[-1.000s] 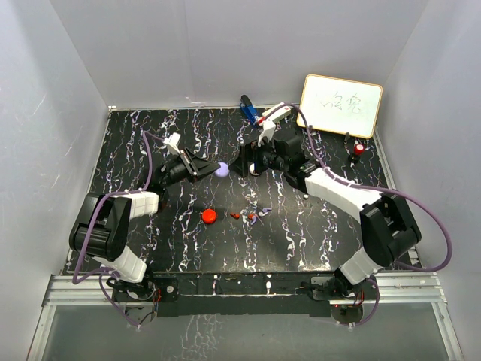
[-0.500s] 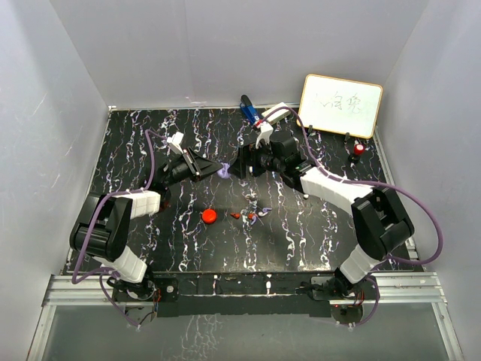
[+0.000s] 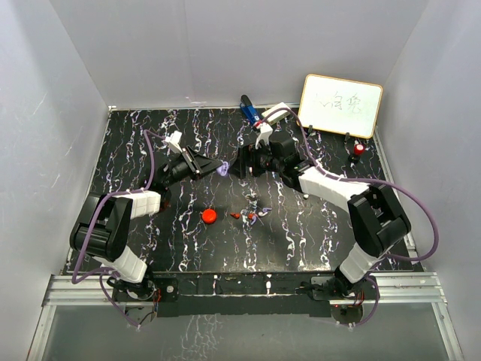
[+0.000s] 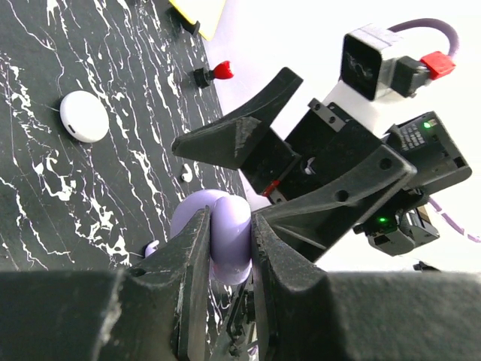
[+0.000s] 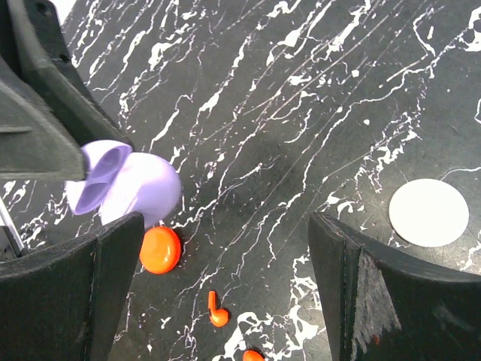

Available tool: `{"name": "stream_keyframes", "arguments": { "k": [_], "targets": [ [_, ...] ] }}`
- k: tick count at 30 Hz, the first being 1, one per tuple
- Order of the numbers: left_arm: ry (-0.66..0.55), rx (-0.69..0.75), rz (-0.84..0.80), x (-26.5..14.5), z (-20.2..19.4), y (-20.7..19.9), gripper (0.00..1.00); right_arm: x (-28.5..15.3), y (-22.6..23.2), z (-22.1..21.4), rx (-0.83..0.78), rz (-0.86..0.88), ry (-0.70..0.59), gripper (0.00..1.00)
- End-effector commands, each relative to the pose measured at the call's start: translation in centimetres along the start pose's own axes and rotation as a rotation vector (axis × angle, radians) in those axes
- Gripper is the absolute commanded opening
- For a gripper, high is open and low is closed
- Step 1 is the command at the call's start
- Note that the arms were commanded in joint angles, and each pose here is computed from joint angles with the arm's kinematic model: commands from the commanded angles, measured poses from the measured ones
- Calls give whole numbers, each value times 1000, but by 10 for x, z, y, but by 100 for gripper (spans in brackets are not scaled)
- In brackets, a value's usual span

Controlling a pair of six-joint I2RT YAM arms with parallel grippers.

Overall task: Insert the wireless bluetooth earbuds into the charging case
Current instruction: Open the charging case.

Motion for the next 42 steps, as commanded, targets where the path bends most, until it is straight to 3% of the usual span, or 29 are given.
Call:
{"name": "stream_keyframes", "arguments": {
  "k": [1, 16, 23, 34, 42],
  "targets": [
    [76, 85, -157, 3, -14, -52, 0, 10, 6, 17, -17, 16, -55, 89],
    [68, 54, -141, 5, -20, -48, 0, 8, 7, 27, -20, 11, -88, 90],
    [-42, -9, -38, 11, 2, -36, 0, -9, -23, 7, 36, -159, -51, 91],
    [-105, -172, -109, 11, 24, -19, 0, -60, -47, -22, 28, -348, 25, 91],
    [-82, -207, -93, 4, 10, -4, 0, -74, -40, -56, 0, -386, 182, 76]
  ]
}}
Point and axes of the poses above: each gripper's point midway between its finger pads, its own x axis out along the fingers, its own y axis along the line the jaws close on, z = x × y, the point moved 1 cm from there along -x, back along the fingers, and after that the axes turned 6 degrees about -x, right-handed, at the moved point
